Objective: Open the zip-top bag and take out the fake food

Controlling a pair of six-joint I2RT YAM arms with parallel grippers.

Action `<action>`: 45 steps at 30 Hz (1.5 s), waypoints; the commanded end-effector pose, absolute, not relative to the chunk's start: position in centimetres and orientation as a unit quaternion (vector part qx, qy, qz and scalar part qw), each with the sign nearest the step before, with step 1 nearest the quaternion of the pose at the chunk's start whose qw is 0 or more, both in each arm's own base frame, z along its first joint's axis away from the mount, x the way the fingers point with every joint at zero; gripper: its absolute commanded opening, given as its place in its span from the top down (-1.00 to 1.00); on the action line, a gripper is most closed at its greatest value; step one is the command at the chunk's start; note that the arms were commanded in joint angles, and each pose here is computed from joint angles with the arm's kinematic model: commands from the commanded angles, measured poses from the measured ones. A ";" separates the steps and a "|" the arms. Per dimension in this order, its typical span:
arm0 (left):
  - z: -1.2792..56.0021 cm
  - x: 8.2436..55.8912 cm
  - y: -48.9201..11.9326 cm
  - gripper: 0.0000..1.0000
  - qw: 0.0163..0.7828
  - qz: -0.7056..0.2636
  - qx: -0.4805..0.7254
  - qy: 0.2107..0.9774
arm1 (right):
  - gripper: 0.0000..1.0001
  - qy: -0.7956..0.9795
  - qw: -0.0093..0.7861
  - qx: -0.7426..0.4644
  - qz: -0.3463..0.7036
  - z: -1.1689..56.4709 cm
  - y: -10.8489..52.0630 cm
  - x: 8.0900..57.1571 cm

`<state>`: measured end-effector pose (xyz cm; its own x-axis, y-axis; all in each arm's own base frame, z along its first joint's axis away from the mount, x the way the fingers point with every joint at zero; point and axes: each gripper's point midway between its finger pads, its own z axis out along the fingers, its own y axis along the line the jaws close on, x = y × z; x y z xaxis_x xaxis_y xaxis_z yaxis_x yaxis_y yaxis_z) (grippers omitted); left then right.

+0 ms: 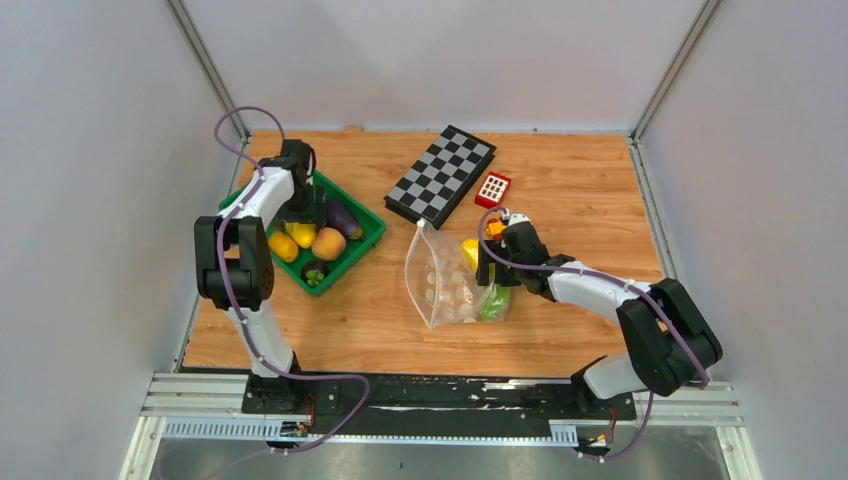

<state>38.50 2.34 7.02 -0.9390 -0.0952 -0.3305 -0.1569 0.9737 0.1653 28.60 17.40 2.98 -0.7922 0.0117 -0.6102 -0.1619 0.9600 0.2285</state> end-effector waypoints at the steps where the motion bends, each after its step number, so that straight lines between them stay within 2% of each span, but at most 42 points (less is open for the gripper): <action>1: 11.6 38.7 2.0 -0.70 0.218 0.076 -0.073 0.970 | -0.71 0.929 0.338 -0.046 0.140 4.3 17.7 29.2; 10: 17.7 36.5 -1.9 -0.77 0.296 0.036 -0.066 0.952 | -0.70 0.929 0.340 -0.044 0.141 4.4 17.7 29.1; 21: 18.9 29.7 -12.8 -0.79 0.367 -0.118 -0.021 0.923 | -0.71 0.929 0.340 -0.043 0.138 4.3 17.6 29.2; 31: 18.4 25.8 -21.3 -0.75 0.370 -0.219 0.032 0.902 | -0.70 0.927 0.344 -0.044 0.142 4.6 17.7 29.2; 38: 16.4 25.9 -25.5 -0.44 0.355 -0.236 0.062 0.902 | -0.70 0.926 0.347 -0.045 0.145 4.8 17.7 29.1; 45: 14.3 26.5 -28.0 0.02 0.345 -0.239 0.075 0.905 | -0.70 0.925 0.348 -0.045 0.147 5.0 17.8 29.1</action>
<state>25.00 -25.57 12.75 -0.7882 0.0232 -0.6150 0.2784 0.9046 -0.3227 28.72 17.47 3.82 -0.7791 0.0196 -0.6266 -0.1663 0.9573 0.2367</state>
